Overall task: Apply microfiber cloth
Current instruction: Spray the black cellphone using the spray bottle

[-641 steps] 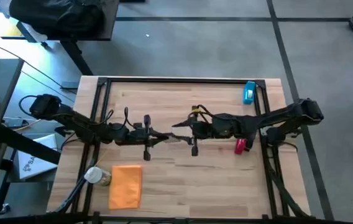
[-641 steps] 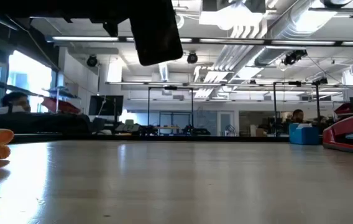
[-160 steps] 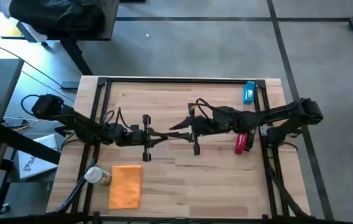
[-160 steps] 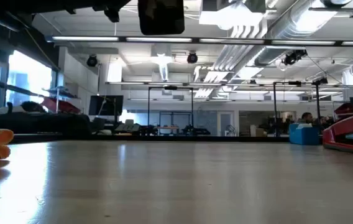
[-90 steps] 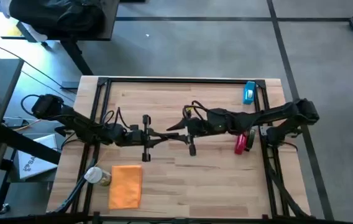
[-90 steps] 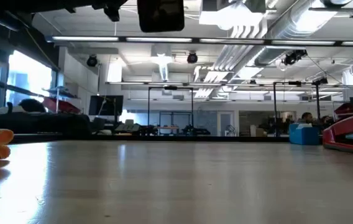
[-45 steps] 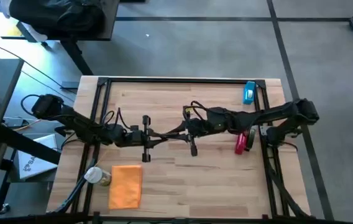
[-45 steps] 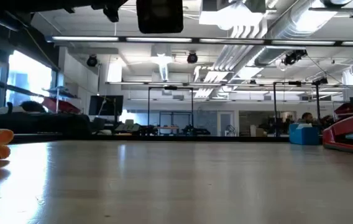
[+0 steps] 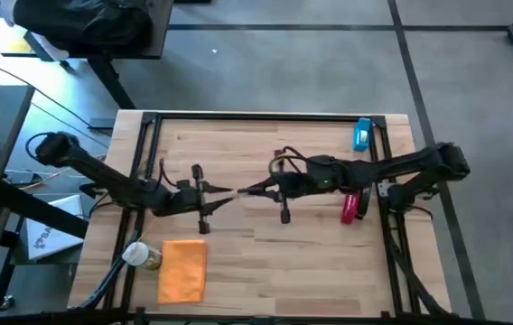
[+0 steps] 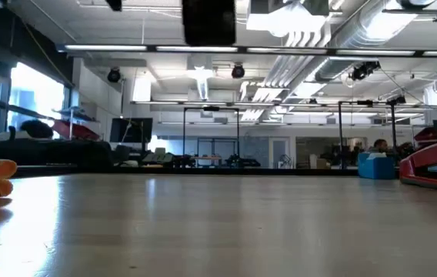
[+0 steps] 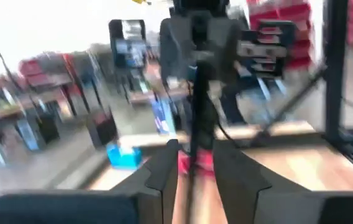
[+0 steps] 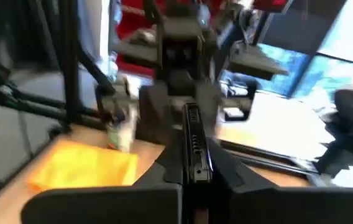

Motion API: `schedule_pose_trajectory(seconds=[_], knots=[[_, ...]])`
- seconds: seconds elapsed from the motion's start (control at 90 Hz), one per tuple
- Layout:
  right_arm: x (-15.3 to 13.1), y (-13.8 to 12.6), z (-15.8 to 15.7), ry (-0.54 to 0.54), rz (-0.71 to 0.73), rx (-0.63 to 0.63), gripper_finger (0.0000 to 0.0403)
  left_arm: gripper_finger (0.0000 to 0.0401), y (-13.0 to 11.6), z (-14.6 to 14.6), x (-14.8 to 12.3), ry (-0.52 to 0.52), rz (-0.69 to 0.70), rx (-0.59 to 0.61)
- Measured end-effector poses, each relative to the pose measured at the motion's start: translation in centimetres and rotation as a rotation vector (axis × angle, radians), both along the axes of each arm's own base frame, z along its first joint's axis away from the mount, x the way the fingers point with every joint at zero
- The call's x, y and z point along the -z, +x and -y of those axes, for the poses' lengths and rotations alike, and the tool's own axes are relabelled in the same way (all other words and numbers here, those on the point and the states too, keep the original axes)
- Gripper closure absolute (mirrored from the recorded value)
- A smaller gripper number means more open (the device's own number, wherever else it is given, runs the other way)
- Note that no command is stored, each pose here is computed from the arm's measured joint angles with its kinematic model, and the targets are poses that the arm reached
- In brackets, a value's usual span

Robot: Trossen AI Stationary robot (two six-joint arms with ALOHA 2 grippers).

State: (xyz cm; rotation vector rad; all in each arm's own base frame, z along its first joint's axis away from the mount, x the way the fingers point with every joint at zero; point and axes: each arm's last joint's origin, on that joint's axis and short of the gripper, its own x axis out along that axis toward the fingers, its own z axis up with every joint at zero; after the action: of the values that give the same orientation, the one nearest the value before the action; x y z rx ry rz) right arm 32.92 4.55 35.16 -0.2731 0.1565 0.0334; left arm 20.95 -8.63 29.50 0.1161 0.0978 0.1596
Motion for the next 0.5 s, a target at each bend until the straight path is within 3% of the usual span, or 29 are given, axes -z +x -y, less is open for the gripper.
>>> schedule_pose_trajectory(seconds=[0.278, 0.5], knots=[[-0.6, -1.7, 0.7, -0.023, -0.062, 0.128, 0.0402, 0.0302, -2.9, -0.2, -4.8, -0.279, -0.473, -0.087], [0.5, -1.6, 1.0, 0.069, -0.159, 0.136, 0.0403, 0.0304, -5.9, -1.0, -10.1, -0.573, -0.832, -0.106]])
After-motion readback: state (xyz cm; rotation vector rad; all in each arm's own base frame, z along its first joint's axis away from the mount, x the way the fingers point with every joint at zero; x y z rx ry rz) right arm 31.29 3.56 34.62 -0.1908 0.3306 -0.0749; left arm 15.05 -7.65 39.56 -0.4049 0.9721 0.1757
